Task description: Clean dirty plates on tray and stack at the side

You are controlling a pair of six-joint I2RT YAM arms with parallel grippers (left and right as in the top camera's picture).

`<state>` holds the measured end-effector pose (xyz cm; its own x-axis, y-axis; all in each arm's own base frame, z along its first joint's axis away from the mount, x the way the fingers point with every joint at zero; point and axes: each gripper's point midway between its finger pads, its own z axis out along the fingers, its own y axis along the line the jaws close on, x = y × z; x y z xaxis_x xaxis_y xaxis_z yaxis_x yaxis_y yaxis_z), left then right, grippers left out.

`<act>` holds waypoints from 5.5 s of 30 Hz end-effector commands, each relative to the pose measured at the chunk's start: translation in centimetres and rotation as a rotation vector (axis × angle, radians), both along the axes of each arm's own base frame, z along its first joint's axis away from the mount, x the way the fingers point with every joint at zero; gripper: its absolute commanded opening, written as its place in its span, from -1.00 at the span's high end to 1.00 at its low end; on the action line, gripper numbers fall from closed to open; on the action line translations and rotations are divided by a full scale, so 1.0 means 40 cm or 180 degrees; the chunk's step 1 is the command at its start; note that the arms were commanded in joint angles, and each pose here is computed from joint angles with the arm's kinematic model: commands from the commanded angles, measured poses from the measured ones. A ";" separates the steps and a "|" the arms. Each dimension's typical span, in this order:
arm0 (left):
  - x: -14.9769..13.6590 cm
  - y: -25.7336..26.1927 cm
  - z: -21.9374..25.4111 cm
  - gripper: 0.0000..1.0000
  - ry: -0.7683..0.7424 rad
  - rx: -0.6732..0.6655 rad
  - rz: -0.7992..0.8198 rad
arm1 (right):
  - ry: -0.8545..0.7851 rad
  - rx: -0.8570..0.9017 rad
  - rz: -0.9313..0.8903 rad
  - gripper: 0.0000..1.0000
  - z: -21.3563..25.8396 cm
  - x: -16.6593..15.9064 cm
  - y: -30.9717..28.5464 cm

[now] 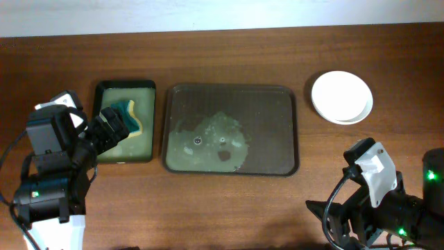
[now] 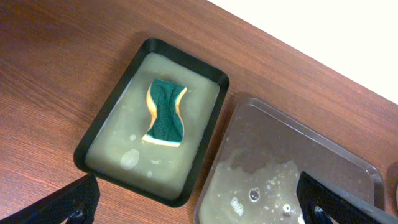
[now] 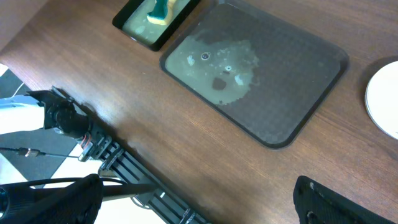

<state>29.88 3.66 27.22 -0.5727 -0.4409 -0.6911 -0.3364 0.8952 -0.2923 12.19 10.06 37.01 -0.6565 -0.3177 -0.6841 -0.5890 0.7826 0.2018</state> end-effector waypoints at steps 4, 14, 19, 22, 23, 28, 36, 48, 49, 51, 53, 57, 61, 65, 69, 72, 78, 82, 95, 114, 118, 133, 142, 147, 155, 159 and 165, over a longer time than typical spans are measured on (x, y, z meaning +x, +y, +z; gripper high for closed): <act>-0.002 0.002 0.012 -0.99 -0.0047 -0.0021 0.0029 | -0.0339 0.0012 -0.0218 -0.97 0.027 -0.050 -0.035; -0.002 0.002 0.012 -0.99 -0.0047 -0.0021 0.0029 | -0.1389 -0.0080 -0.0523 -0.97 0.040 -0.053 -0.081; -0.002 0.002 0.012 -0.99 -0.0047 -0.0021 0.0029 | -0.1999 -0.0151 -0.0416 -0.97 -0.207 0.143 -0.064; -0.002 0.002 0.012 -0.99 -0.0047 -0.0021 0.0029 | -0.2422 -0.0036 -0.0356 -0.97 -0.299 0.202 -0.047; -0.002 0.002 0.012 -0.99 -0.0047 -0.0021 0.0029 | -0.2582 -0.0002 -0.0343 -0.97 -0.316 0.214 -0.043; -0.002 0.002 0.012 -0.99 -0.0047 -0.0021 0.0029 | -0.3002 0.0068 -0.0331 -0.97 -0.383 0.234 -0.038; -0.002 0.002 0.012 -0.99 -0.0047 -0.0021 0.0029 | -0.3357 -0.0025 -0.0529 -0.97 -0.425 0.271 -0.062; -0.002 0.002 0.012 -0.99 -0.0047 -0.0021 0.0029 | -0.2666 -0.0550 -0.1767 -0.97 -0.536 0.310 -0.240; -0.002 0.002 0.012 -0.99 -0.0047 -0.0021 0.0029 | -0.2664 -0.0560 -0.1795 -0.97 -0.536 0.310 -0.246; -0.002 0.002 0.012 -0.99 -0.0047 -0.0022 0.0030 | -0.2666 -0.0565 -0.1801 -0.97 -0.536 0.310 -0.248; -0.002 0.002 0.012 -0.99 -0.0047 -0.0021 0.0029 | -0.2666 -0.0564 -0.1800 -0.97 -0.536 0.310 -0.248; -0.002 0.002 0.012 -0.99 -0.0047 -0.0021 0.0029 | -0.2666 -0.0564 -0.1800 -0.97 -0.536 0.310 -0.248; -0.002 0.002 0.012 -0.99 -0.0047 -0.0021 0.0029 | -0.2666 -0.0565 -0.1800 -0.97 -0.536 0.310 -0.248; -0.002 0.002 0.012 -0.99 -0.0047 -0.0022 0.0030 | -0.2667 -0.0566 -0.1803 -0.97 -0.536 0.310 -0.248; -0.002 0.002 0.012 -0.99 -0.0047 -0.0021 0.0029 | -0.2479 -0.0069 -0.2080 -0.97 -0.538 0.310 -0.249; -0.002 0.002 0.012 -0.99 -0.0047 -0.0022 0.0030 | -0.2394 0.0158 -0.2203 -0.97 -0.538 0.310 -0.249; -0.002 0.002 0.012 -0.99 -0.0047 -0.0021 0.0029 | -0.2395 0.0165 -0.2189 -0.97 -0.537 0.310 -0.248; -0.002 0.002 0.012 -0.99 -0.0047 -0.0022 0.0030 | -0.2395 0.0165 -0.2189 -0.97 -0.537 0.310 -0.248; -0.015 0.001 -0.004 -0.99 0.0060 -0.0034 0.0033 | -0.2395 0.0165 -0.2189 -0.97 -0.537 0.310 -0.248; -0.117 -0.121 -0.174 -0.99 -0.2152 0.0945 -0.0695 | -0.2395 0.0165 -0.2189 -0.97 -0.537 0.310 -0.248; -0.122 -0.119 -0.211 -0.99 -0.2257 0.0955 -0.0665 | -0.2395 0.0165 -0.2189 -0.97 -0.537 0.310 -0.248; -0.135 -0.154 -0.204 -0.99 -0.2476 0.1757 -0.1261 | -0.2395 0.0165 -0.2189 -0.97 -0.537 0.310 -0.248; -0.133 -0.120 -0.290 -0.99 -0.1975 0.1656 -0.1104 | -0.2395 0.0165 -0.2189 -0.97 -0.537 0.310 -0.248; -0.133 -0.117 -0.290 -0.99 -0.1966 0.1667 -0.1082 | -0.2395 0.0165 -0.2189 -0.97 -0.537 0.310 -0.248; -0.132 -0.090 -0.289 -0.99 -0.1953 0.1385 -0.0744 | -0.2396 0.0166 -0.2190 -0.97 -0.537 0.310 -0.248; -0.133 -0.074 -0.288 -0.99 -0.1949 0.1255 -0.0560 | -0.2395 0.0165 -0.2189 -0.97 -0.537 0.310 -0.248; -0.133 -0.065 -0.287 -0.99 -0.1949 0.1230 -0.0481 | -0.2395 0.0165 -0.2189 -0.97 -0.537 0.310 -0.248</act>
